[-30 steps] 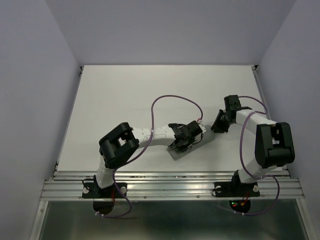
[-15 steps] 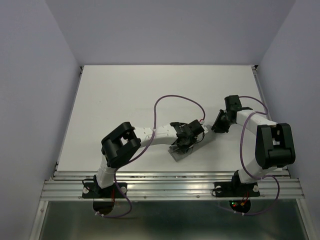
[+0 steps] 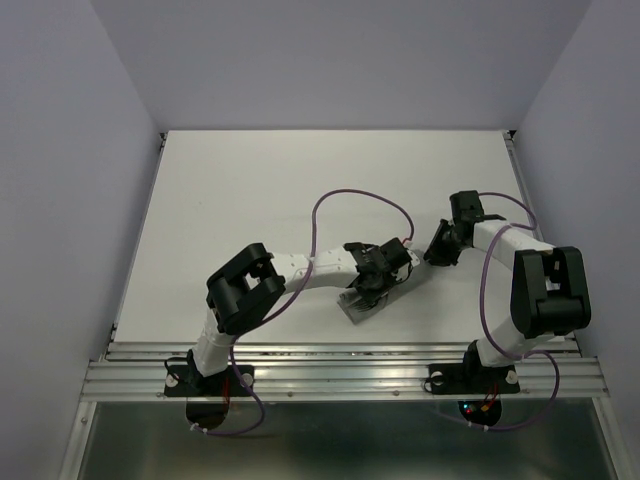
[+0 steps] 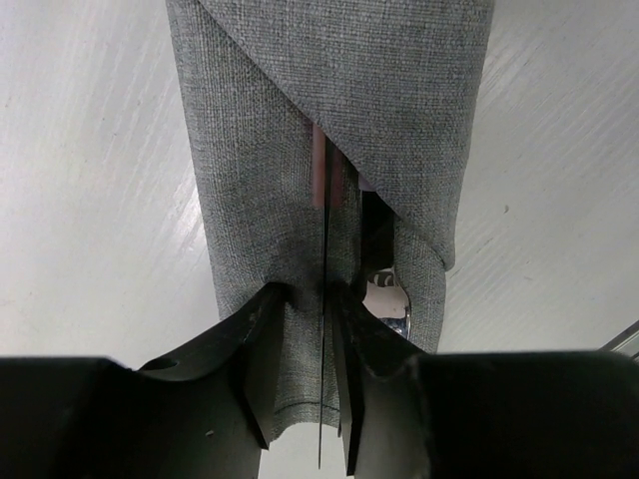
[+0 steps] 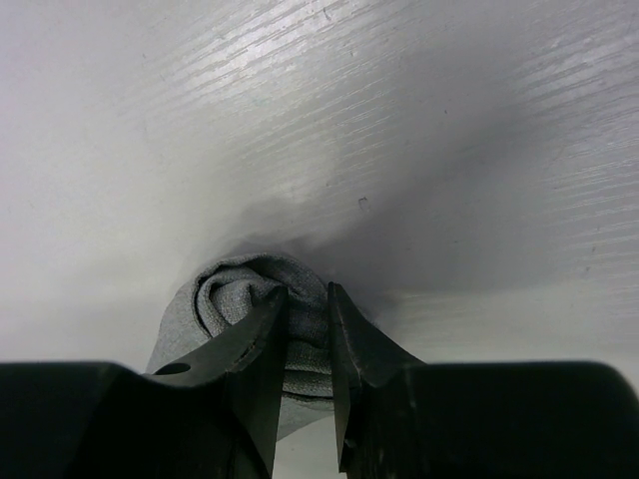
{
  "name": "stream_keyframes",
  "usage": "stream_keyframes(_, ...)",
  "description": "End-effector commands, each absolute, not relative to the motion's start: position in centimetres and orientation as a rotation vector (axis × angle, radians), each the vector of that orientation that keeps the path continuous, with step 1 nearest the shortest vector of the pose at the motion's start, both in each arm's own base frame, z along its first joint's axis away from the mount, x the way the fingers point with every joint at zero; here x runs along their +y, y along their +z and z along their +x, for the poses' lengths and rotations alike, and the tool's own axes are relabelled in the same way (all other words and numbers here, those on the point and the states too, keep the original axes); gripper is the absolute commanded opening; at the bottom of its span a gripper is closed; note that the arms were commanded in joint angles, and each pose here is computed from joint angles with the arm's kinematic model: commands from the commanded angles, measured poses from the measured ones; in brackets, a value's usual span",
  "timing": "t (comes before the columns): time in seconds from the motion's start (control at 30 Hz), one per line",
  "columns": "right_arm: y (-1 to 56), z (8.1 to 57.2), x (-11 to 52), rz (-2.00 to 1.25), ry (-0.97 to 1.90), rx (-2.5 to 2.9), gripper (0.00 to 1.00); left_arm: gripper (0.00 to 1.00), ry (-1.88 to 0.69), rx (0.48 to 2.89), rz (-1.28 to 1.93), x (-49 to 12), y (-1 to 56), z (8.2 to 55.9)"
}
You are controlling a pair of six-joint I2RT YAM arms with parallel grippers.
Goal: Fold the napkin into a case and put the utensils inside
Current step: Stuff the knife into the folded napkin.
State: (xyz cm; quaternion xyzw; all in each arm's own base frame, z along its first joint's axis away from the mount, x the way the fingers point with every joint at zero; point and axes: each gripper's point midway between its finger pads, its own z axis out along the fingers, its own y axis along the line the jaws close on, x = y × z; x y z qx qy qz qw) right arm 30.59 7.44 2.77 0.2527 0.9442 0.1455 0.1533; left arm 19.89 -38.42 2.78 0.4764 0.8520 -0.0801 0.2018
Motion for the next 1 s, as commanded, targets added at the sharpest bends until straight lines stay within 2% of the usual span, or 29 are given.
stream_keyframes(0.0,3.7,30.7,6.7,0.723,0.366,2.673,0.28,0.38,-0.268,2.318,1.279,-39.8,5.2,20.7)
stream_keyframes(0.13,6.3,31.7,5.3,0.756,0.286,2.565,0.3,0.41,-0.222,2.294,1.214,-39.1,6.6,21.5)
stream_keyframes(0.4,11.0,32.6,3.0,0.792,0.186,2.377,0.42,0.41,-0.129,2.252,1.083,-37.2,8.9,22.9)
stream_keyframes(0.73,9.7,30.6,3.3,0.807,0.195,2.426,0.44,0.39,-0.176,2.256,1.067,-36.5,9.4,21.9)
stream_keyframes(0.87,9.6,30.3,3.3,0.802,0.196,2.43,0.44,0.34,-0.211,2.267,1.17,-36.6,8.0,20.2)
stream_keyframes(0.97,9.4,30.1,3.6,0.792,0.21,2.443,0.44,0.34,-0.136,2.268,1.229,-36.1,6.6,19.6)
